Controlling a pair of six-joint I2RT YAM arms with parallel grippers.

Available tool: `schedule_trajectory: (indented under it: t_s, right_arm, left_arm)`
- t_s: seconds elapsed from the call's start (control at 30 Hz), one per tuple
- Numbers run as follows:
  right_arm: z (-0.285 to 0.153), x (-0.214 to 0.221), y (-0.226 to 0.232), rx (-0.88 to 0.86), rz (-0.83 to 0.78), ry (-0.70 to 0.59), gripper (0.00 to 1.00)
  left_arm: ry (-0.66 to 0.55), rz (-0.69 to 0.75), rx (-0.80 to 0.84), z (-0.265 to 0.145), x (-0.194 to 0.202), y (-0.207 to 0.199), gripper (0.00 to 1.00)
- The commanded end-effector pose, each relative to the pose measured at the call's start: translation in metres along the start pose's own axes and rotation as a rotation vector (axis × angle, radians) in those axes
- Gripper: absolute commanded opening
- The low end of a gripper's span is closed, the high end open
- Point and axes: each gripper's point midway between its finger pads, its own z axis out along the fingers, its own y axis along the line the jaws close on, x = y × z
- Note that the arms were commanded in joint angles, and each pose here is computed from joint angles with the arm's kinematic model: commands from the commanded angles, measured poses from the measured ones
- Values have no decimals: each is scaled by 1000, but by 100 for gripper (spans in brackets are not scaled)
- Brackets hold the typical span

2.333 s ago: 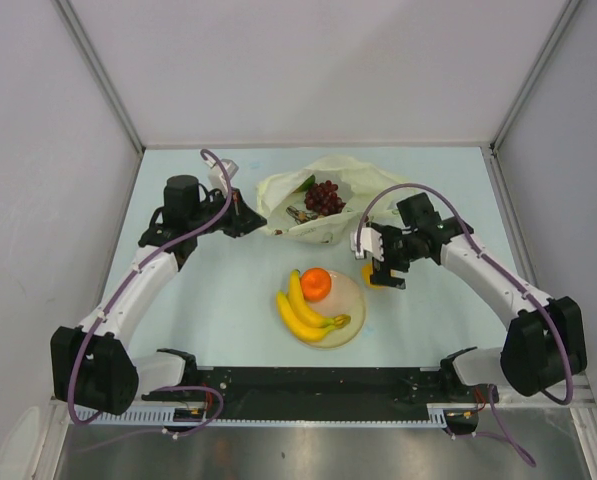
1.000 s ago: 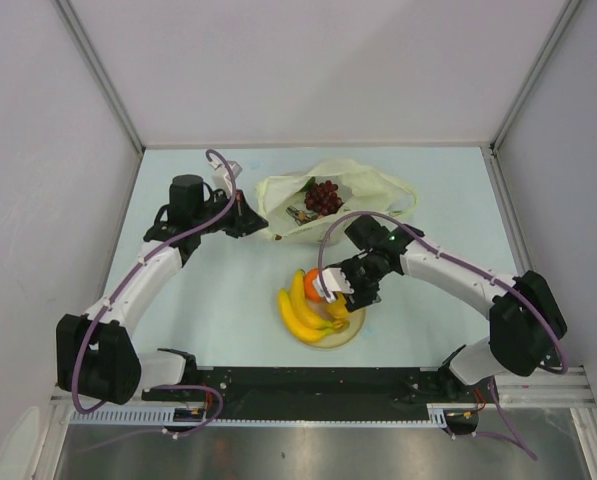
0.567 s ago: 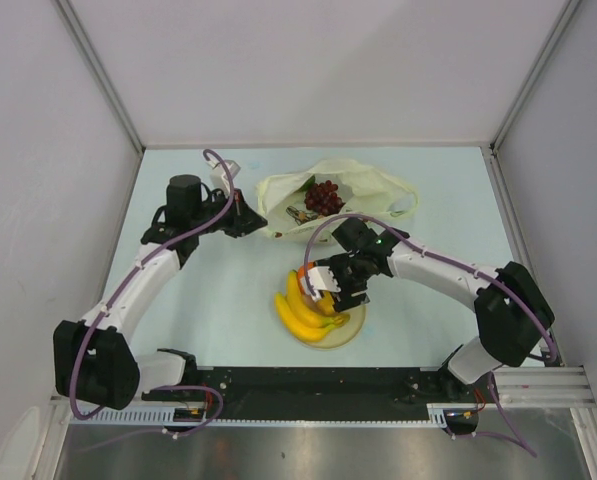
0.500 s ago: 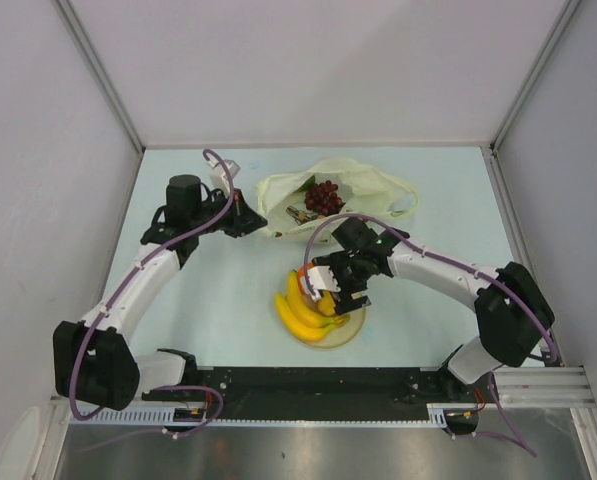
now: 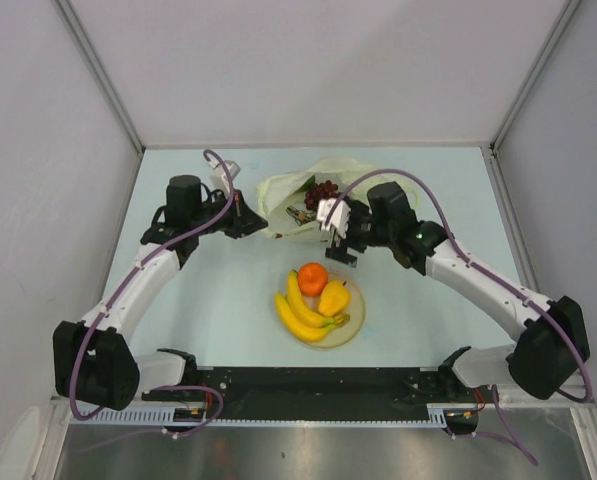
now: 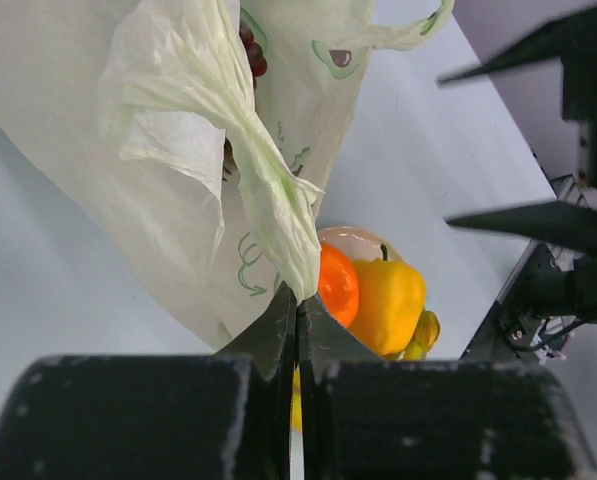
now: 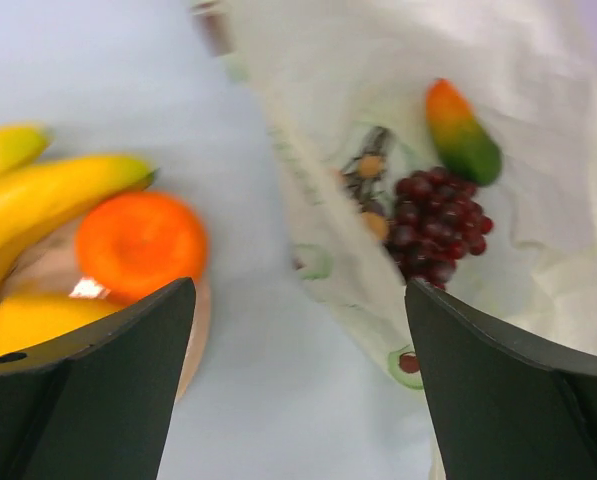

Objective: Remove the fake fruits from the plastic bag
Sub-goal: Adjust the plastic bag at the center of the board.

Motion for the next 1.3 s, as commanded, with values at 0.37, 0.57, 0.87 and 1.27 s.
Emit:
schedule_trajectory:
  t_s: [0.37,0.57,0.87,1.27]
  right_arm:
    - [77,95,-184,472,415,-25,63]
    - [14,183,-207,609,647,154,55]
    - [-112,236,-143,778,798,369,53]
    - [-210,207,-88,841,782,375,84]
  left_arm:
    - [92,212,104,6,-27,-15,0]
    - [145,280,143,44,-37,-24,0]
    - [164,371,299,102,-51,-89,0]
    - [73,426,417,73,-67,-145,0]
